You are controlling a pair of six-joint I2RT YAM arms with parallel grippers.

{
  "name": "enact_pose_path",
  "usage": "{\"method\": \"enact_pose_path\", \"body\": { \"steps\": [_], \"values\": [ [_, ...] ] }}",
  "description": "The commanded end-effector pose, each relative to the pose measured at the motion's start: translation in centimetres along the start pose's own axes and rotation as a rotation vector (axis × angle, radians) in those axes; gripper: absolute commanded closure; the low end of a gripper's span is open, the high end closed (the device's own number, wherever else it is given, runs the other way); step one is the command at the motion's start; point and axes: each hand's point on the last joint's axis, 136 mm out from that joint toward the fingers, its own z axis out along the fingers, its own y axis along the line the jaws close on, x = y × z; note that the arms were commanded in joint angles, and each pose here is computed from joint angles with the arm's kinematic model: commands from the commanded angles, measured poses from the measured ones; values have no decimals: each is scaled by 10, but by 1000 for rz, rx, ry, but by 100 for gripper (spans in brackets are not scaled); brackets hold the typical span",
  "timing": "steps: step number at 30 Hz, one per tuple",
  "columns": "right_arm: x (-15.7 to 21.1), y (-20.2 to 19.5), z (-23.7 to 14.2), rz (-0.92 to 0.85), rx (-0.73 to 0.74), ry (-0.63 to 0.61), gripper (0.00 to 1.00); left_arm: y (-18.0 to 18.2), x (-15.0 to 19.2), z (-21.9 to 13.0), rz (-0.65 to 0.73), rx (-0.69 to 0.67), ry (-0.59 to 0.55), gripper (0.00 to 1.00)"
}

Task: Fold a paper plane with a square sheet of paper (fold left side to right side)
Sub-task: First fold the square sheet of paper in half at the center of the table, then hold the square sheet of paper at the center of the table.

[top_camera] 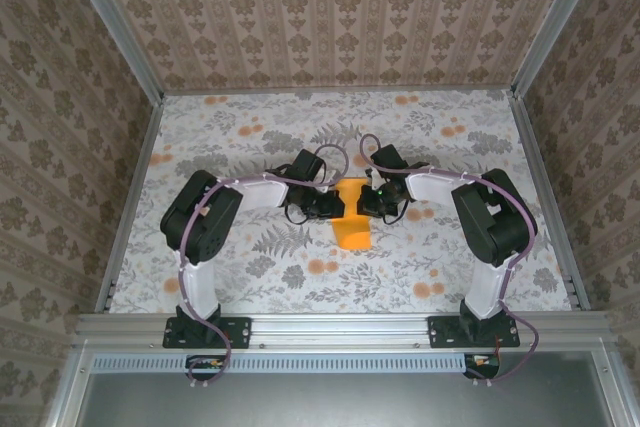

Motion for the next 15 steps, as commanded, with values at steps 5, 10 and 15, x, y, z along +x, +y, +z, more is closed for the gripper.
{"method": "enact_pose_path", "body": {
  "steps": [5, 10, 15],
  "values": [
    [20, -28, 11, 28, 116, 68, 92, 13, 10, 7, 0, -55, 48, 90],
    [18, -27, 10, 23, 112, 62, 92, 20, 16, 9, -12, -84, 64, 90],
    [12, -16, 7, 8, 59, 27, 92, 25, 20, 10, -22, -106, 77, 90]
  ]
}}
